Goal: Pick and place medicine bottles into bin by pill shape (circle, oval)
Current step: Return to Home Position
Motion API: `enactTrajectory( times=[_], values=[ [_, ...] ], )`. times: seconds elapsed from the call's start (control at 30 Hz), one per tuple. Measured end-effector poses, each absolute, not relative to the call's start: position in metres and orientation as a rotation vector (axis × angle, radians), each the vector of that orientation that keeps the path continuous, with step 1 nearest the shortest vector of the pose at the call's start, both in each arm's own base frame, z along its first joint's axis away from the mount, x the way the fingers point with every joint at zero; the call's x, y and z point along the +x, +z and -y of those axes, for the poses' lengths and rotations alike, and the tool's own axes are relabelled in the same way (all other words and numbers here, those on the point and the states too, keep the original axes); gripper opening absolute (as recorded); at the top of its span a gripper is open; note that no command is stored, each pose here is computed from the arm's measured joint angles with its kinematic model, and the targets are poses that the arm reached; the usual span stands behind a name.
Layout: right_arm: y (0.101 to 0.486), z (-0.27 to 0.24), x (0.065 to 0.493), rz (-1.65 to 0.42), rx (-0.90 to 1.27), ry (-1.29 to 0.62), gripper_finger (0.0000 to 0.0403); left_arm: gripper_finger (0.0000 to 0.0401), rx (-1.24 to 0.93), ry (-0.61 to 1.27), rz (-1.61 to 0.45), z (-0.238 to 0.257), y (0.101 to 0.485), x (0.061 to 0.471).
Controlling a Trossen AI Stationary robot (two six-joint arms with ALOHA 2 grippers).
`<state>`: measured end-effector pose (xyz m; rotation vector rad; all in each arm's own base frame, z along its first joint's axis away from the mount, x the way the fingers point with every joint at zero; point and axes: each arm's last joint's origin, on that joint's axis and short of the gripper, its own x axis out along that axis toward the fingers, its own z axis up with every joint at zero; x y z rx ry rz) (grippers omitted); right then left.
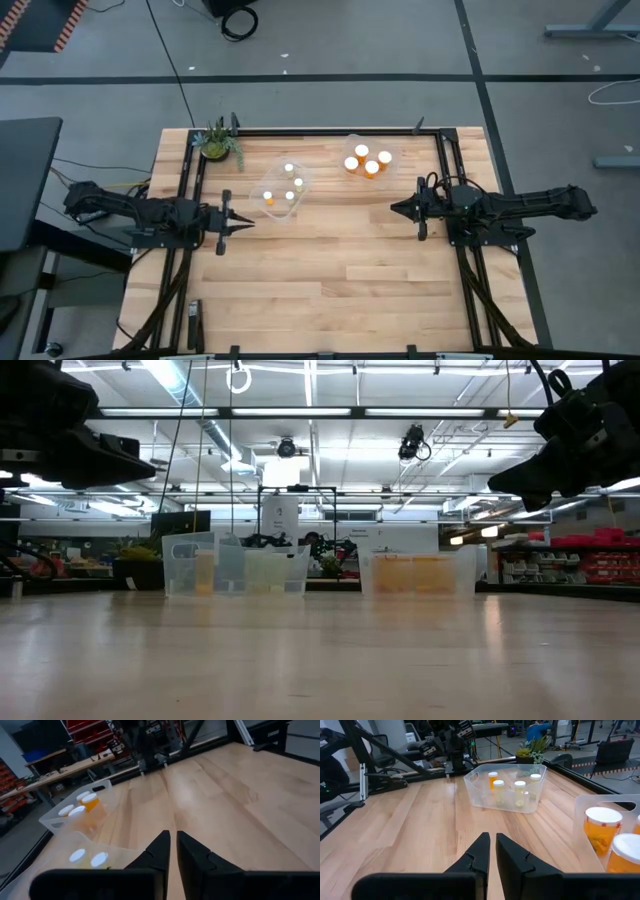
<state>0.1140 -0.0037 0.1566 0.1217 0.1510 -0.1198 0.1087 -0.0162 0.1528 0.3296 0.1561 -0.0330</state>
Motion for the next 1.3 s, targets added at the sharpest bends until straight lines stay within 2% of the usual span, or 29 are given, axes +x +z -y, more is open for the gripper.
enactTrajectory(
  times=[0.47,0.77,1.1,1.3],
  values=[
    [0.157,0.004,0.114,-0.151,0.122,-0.120,0.0037,0.0030,0.325,-0.056,-0.117,0.019,0.156,0.106],
    [0.157,0.004,0.114,-0.152,0.122,-0.120,0.0037,0.0040,0.309,-0.045,-0.039,0.018,0.163,0.102],
    [0.157,0.004,0.114,-0.152,0.122,-0.120,0.0037,0.0028,0.310,-0.045,-0.041,0.018,0.162,0.102],
    [0.157,0.004,0.114,-0.152,0.122,-0.120,0.0037,0.0035,0.310,-0.045,-0.041,0.018,0.162,0.102]
  ],
)
